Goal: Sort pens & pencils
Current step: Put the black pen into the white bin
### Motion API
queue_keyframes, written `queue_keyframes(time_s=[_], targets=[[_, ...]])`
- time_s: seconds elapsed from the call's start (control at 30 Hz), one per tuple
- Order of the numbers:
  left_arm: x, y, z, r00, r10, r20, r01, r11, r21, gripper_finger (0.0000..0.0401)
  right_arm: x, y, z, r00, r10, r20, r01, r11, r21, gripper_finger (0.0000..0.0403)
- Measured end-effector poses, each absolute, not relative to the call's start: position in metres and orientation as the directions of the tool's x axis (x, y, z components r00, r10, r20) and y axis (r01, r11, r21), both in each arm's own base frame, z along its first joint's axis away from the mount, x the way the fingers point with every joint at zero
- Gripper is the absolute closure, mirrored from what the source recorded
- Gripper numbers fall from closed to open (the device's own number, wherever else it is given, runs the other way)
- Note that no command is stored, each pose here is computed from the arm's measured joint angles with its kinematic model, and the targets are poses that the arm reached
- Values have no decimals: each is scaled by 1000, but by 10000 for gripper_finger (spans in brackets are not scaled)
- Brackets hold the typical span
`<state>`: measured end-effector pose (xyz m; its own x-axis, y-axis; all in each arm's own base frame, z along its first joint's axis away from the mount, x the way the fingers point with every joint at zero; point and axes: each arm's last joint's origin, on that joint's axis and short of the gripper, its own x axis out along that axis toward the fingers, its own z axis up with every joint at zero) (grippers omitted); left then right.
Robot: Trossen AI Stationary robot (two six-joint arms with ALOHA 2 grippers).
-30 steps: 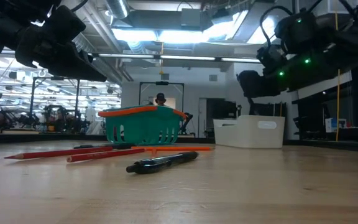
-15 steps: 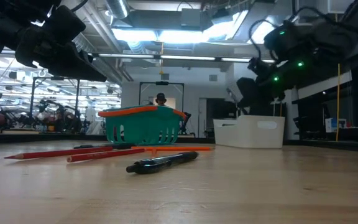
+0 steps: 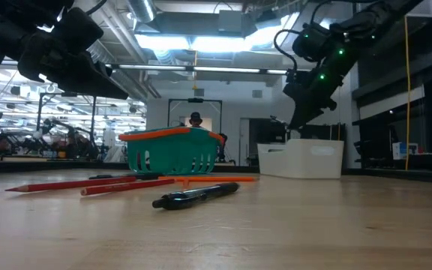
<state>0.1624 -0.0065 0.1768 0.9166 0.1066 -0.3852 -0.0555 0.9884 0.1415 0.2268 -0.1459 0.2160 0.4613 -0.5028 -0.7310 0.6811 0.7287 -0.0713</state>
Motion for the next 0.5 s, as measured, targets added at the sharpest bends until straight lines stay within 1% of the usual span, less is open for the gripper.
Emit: queue_keyframes(time_s=[0.17,0.4,0.5], targets=[[162,-6,177,916,107,-386,-56,988,141,360,224,-151,217,483,-439,-758,663,748,-11,378],[162,-6,177,917,106,-385,-55,988,141,360,220,-159,203,450,-359,-817,658,753,32,378],[162,-6,177,917,107,-385,-56,988,141,360,221,-161,197,438,-347,-829,651,759,26,378]])
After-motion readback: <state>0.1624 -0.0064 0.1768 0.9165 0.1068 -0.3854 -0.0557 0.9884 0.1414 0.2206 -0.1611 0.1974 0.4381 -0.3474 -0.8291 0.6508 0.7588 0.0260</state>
